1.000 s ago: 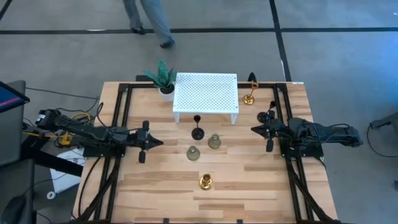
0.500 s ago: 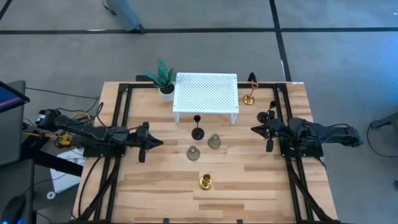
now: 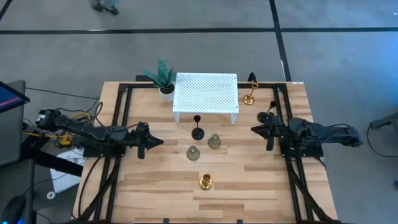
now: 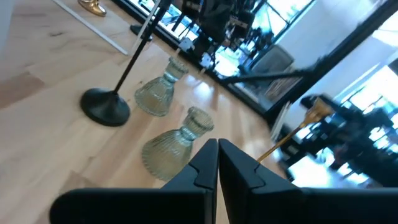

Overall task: Pick & Place candle stick holders
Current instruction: Put the right black candle holder on the shelf

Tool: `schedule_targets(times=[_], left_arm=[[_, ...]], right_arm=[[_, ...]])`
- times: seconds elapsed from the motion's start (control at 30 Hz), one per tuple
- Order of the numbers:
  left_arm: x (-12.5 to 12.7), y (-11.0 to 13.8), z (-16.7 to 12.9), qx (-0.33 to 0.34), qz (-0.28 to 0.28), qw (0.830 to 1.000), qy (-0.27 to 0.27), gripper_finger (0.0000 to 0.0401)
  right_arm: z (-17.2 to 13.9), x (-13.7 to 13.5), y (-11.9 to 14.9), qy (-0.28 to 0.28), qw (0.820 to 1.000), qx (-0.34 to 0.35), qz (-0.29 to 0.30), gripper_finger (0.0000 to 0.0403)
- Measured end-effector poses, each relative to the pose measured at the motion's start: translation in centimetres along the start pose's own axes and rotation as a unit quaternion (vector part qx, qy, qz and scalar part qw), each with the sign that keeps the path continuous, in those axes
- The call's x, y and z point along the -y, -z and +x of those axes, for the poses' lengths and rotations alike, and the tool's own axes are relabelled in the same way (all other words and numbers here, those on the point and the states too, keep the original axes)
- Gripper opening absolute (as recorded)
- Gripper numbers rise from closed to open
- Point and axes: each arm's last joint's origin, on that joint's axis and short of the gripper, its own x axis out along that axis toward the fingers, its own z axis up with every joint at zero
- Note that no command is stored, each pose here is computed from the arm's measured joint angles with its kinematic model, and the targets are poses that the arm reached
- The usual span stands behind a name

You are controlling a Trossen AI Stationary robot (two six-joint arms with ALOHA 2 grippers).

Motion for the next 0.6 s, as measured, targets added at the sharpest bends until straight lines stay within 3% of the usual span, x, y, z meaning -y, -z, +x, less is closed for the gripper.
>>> schedule_targets(times=[0.1,0.6], left_arm=[[0.11,-0.14,0.0,0.007,-0.016,1.0,0.006,0.0012],[0.15,-0.19,0.0,0.01,-0.015,1.0,0.008,0.0012]], right_arm=[[0.0,0.0,0.0,0.0,0.999,0.0,0.037,0.0],[0.0,0.0,0.0,0.0,0.999,0.0,0.039,0.0]])
